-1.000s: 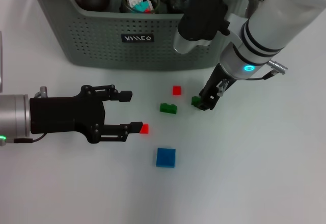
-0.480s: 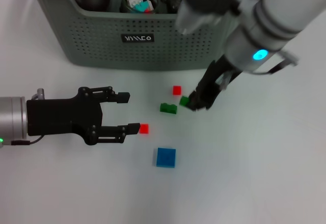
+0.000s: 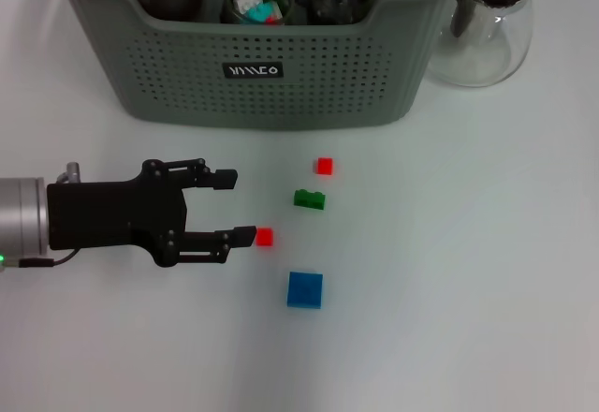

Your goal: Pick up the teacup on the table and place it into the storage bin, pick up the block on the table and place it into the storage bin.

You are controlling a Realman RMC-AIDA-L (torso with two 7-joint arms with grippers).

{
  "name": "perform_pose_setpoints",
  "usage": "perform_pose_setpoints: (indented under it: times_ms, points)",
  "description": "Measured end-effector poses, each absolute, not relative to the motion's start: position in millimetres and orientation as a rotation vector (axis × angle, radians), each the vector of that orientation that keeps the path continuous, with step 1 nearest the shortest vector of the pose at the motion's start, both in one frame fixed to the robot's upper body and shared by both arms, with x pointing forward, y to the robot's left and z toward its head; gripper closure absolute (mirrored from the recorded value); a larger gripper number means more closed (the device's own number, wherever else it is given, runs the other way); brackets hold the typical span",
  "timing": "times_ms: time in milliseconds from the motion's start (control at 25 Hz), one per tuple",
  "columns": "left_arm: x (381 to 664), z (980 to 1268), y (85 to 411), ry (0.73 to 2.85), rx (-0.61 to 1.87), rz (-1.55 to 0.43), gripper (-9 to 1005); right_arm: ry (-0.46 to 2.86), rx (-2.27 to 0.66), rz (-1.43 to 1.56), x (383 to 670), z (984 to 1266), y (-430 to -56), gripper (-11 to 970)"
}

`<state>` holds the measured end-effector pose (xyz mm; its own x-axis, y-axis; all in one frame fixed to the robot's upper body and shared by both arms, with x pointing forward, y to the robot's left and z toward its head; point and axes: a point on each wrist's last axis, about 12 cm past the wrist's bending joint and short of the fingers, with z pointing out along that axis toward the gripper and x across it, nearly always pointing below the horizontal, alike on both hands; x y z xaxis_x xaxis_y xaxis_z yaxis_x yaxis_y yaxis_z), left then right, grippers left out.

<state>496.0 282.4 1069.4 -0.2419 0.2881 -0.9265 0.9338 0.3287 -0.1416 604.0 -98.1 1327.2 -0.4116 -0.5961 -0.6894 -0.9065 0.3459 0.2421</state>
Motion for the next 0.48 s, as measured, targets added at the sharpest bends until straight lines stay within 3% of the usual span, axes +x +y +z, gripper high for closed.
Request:
perform_pose_setpoints:
  times_ms: [160,480]
  points:
    - [495.9,1069.7,282.0,1.726,1.102,-0.942,230,2.116,-1.167,0.777,639.2,1332.4,-84.3,795]
    - [494.7,1069.5,281.9,1.724,1.1,-0.948,231,2.131,-1.087,0.441,688.8,1270.7,-52.6,796]
